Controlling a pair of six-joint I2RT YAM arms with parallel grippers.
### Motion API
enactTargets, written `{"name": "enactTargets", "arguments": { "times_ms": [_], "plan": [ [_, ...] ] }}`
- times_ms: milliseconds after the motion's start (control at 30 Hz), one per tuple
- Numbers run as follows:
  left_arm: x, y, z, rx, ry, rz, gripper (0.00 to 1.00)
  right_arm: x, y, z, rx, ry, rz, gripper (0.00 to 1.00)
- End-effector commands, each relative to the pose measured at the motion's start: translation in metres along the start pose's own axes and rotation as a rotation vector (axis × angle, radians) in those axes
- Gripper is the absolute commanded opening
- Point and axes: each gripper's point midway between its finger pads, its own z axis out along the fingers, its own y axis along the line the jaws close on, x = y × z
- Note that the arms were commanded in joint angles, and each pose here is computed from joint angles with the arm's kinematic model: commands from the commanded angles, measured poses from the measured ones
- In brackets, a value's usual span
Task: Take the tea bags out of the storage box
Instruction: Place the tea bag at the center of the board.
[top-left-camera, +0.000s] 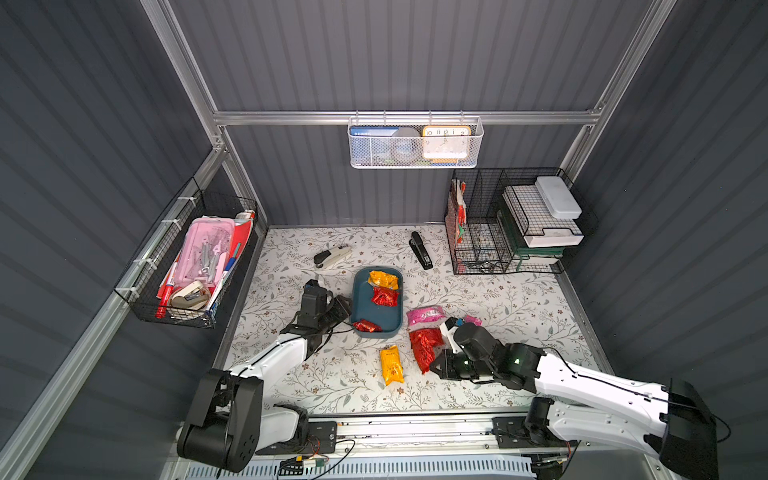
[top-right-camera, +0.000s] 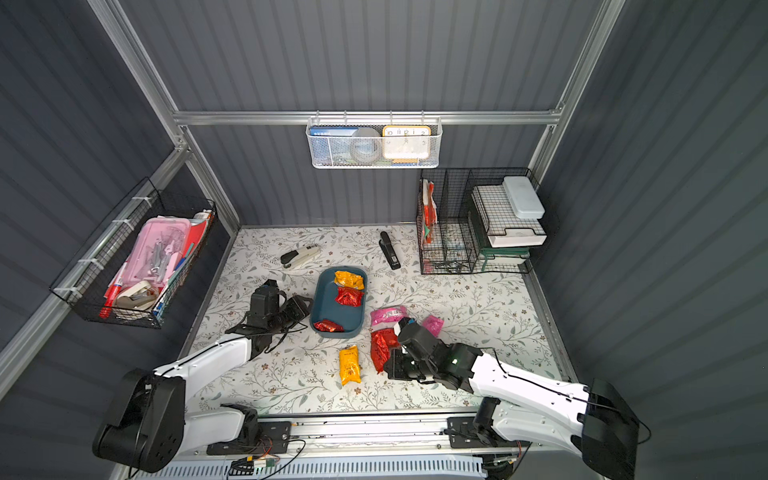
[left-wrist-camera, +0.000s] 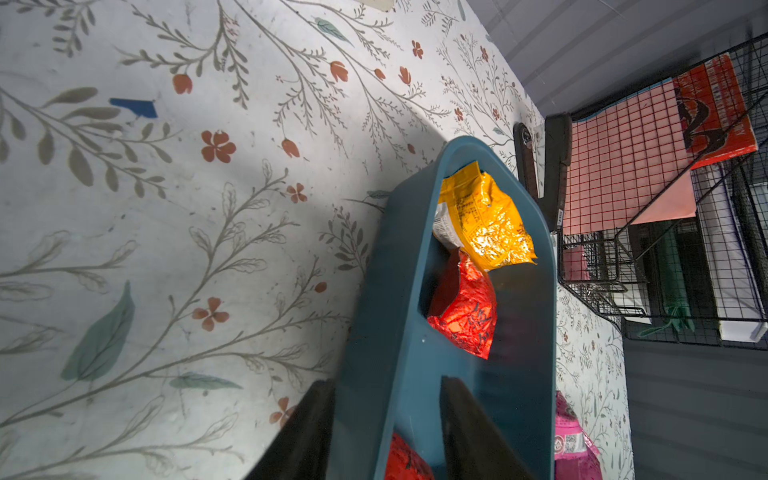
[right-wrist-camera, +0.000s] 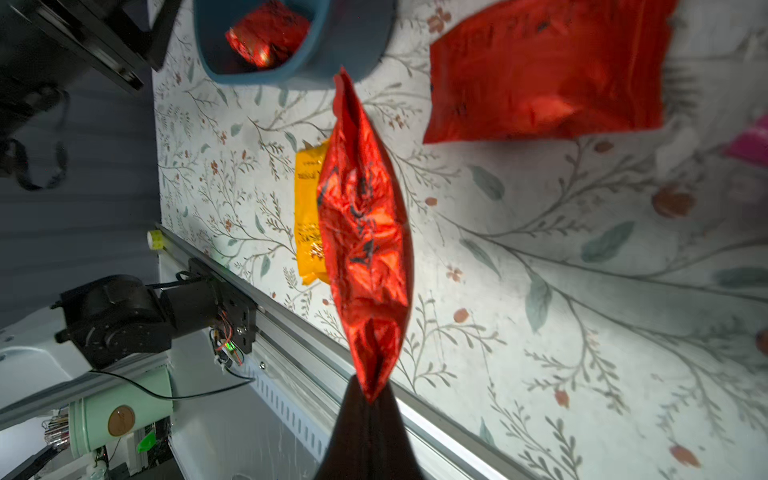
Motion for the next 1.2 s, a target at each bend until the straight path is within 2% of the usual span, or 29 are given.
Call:
{"name": "enactTargets", "arguments": {
  "times_ms": [0, 67, 300, 367, 533, 567, 667, 767, 867, 1000, 1167],
  "plan": [
    [-0.003, -0.012, 0.002, 0.035, 0.005, 0.032, 0.47, 0.009, -0.002, 0.006, -0.028, 0.033, 0.034, 0.0],
    [-0.003, -0.014, 0.003, 0.044, 0.009, 0.034, 0.47, 0.017, 0.0, 0.01, -0.045, 0.078, 0.04, 0.0],
    [-0.002, -0.013, 0.003, 0.04, 0.017, 0.038, 0.48, 0.017, 0.009, 0.028, -0.08, 0.12, 0.06, 0.0],
    [0.0, -0.011, 0.003, 0.031, 0.025, 0.04, 0.5, 0.02, 0.006, 0.034, -0.064, 0.143, 0.077, 0.0],
    [0.008, -0.005, 0.006, 0.012, 0.059, 0.045, 0.51, 0.017, -0.009, 0.038, -0.004, 0.111, 0.104, 0.01],
    [0.009, -0.004, 0.006, 0.012, 0.064, 0.046, 0.52, 0.016, -0.011, 0.038, 0.009, 0.103, 0.107, 0.06],
    [0.009, -0.007, 0.005, 0.025, 0.067, 0.061, 0.53, 0.012, -0.027, 0.029, 0.109, 0.068, 0.097, 0.33],
    [0.011, -0.011, 0.003, 0.043, 0.078, 0.083, 0.55, 0.009, -0.042, 0.011, 0.205, 0.036, 0.061, 0.45],
    [0.018, -0.012, 0.006, 0.064, 0.112, 0.093, 0.56, -0.003, -0.043, -0.009, 0.255, -0.016, 0.006, 0.48],
    [0.026, -0.013, 0.004, 0.084, 0.135, 0.077, 0.56, -0.028, -0.01, -0.026, 0.215, -0.088, -0.091, 0.46],
    [0.029, -0.006, -0.002, 0.047, 0.137, 0.103, 0.5, -0.057, 0.034, -0.012, 0.188, -0.087, -0.177, 0.45]
  ]
}}
